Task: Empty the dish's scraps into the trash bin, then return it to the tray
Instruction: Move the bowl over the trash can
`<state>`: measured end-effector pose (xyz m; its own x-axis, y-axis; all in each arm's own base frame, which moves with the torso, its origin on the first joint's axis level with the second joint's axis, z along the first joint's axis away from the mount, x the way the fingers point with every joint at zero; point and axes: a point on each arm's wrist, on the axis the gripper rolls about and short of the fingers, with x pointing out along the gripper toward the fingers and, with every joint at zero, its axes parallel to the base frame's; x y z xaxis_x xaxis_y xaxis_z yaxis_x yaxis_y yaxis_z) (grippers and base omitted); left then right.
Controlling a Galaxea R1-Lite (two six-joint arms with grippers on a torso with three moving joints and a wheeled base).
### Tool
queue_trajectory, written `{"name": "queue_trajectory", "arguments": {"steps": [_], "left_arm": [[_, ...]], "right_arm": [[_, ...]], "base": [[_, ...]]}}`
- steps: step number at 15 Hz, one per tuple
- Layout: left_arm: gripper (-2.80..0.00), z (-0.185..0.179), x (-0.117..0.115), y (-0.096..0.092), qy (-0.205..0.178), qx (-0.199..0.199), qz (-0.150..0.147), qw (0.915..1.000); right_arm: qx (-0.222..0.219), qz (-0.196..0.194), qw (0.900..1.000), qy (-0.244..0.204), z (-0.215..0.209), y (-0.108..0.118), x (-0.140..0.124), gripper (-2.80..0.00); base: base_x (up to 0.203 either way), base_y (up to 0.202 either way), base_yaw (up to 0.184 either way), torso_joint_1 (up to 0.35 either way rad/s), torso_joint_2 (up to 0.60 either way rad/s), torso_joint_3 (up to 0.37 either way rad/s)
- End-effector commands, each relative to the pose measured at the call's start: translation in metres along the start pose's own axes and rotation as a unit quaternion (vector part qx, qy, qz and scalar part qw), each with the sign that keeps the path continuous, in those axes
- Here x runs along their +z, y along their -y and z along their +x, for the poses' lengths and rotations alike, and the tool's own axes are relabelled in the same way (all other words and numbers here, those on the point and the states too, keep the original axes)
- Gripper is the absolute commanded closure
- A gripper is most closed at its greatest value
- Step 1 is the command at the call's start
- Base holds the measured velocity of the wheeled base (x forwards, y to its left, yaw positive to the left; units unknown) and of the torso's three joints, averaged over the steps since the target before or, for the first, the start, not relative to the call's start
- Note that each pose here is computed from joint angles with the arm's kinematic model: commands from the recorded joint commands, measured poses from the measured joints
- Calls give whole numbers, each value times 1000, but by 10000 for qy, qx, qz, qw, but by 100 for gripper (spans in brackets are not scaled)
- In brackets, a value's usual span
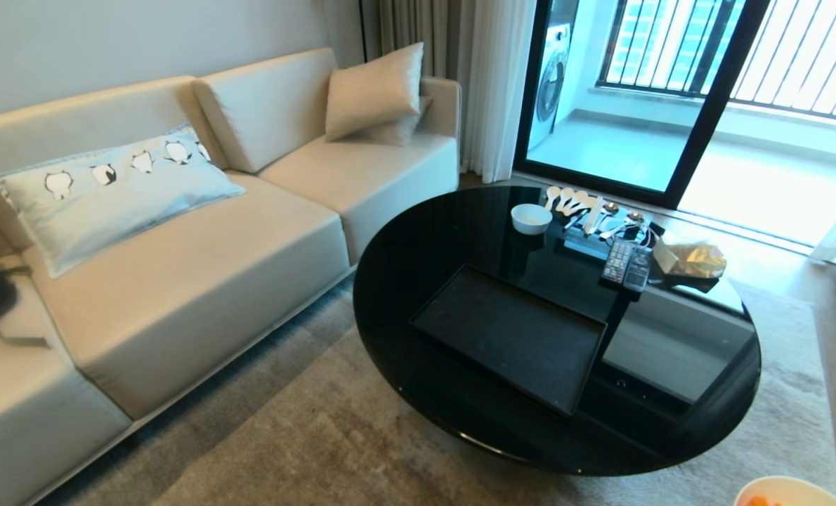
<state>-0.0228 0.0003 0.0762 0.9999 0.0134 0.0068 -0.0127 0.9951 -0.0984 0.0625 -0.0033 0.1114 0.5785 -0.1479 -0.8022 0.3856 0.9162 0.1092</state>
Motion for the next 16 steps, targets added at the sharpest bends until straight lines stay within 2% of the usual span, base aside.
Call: {"name": "queue_trajectory", "arguments": {"steps": [1, 14, 16], "left_arm": [[0, 0, 0, 0, 4, 2, -6, 10000], [0, 0, 0, 0, 4, 2, -6, 10000], [0, 0, 0, 0, 4, 2, -6, 10000]], "right_arm": [[19, -12, 10000, 11, 0, -1, 1, 0], [60, -34, 10000, -45, 0, -1, -2, 0], [57, -35, 10000, -52, 1, -1, -2, 0]], "base": [[0, 0, 0, 0, 0, 0], [0, 0, 0, 0, 0, 0], [-6, 2, -113, 2, 4, 3]]}}
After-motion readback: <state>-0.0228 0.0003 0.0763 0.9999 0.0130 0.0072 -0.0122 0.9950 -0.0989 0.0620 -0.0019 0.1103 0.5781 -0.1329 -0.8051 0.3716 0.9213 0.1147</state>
